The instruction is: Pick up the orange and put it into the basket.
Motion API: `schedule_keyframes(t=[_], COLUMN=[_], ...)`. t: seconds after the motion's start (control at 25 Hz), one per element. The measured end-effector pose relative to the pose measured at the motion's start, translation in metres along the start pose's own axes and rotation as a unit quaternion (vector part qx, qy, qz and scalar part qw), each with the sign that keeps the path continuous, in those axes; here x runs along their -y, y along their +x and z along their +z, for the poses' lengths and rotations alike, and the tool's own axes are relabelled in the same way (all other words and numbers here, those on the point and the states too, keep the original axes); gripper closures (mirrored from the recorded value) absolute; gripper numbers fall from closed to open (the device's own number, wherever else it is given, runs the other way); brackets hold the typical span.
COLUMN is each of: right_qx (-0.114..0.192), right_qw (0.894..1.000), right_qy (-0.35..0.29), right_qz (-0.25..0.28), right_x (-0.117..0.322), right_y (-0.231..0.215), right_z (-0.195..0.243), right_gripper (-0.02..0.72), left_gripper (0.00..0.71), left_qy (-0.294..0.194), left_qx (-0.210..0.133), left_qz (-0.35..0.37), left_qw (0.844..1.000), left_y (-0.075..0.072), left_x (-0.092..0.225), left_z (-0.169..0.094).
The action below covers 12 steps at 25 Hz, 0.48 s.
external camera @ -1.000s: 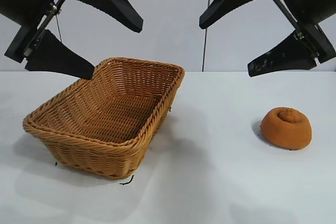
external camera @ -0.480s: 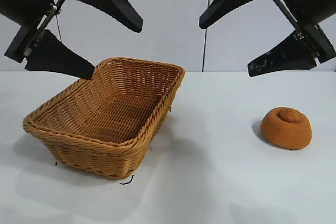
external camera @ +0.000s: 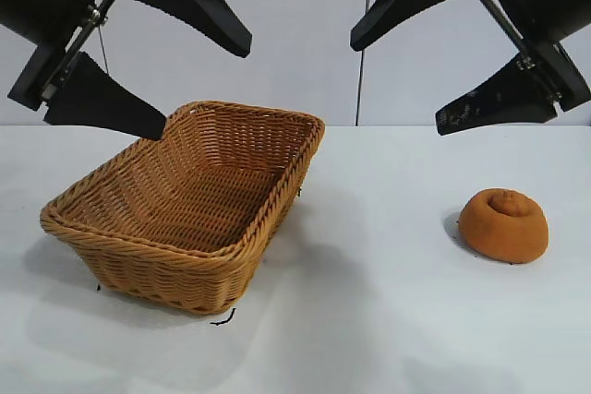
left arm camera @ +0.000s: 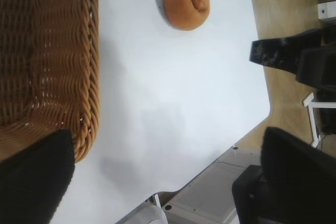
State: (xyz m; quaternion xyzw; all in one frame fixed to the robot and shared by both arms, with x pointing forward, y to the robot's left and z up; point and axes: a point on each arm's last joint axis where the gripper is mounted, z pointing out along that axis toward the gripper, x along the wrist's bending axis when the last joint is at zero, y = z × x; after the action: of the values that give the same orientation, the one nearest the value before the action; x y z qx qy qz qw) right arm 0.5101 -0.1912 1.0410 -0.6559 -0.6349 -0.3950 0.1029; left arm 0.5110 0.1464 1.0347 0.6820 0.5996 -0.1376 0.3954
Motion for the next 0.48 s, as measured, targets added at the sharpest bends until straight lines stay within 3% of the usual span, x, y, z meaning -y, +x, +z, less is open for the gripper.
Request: schedule_keyframes(t=[0.48], right_qx=[0.000], right_qw=[1.000], right_qy=[0.000], right_qz=[0.000], right_x=[0.0000], right_y=[0.0000], right_z=[0.0000], right_gripper=[0.008], left_gripper=[0.018], left_qy=[0.000], left_qx=[0.000], left_qz=[-0.010], left_qw=[1.000], left_y=[0.0000], left_x=[0.0000], left_z=[0.0000])
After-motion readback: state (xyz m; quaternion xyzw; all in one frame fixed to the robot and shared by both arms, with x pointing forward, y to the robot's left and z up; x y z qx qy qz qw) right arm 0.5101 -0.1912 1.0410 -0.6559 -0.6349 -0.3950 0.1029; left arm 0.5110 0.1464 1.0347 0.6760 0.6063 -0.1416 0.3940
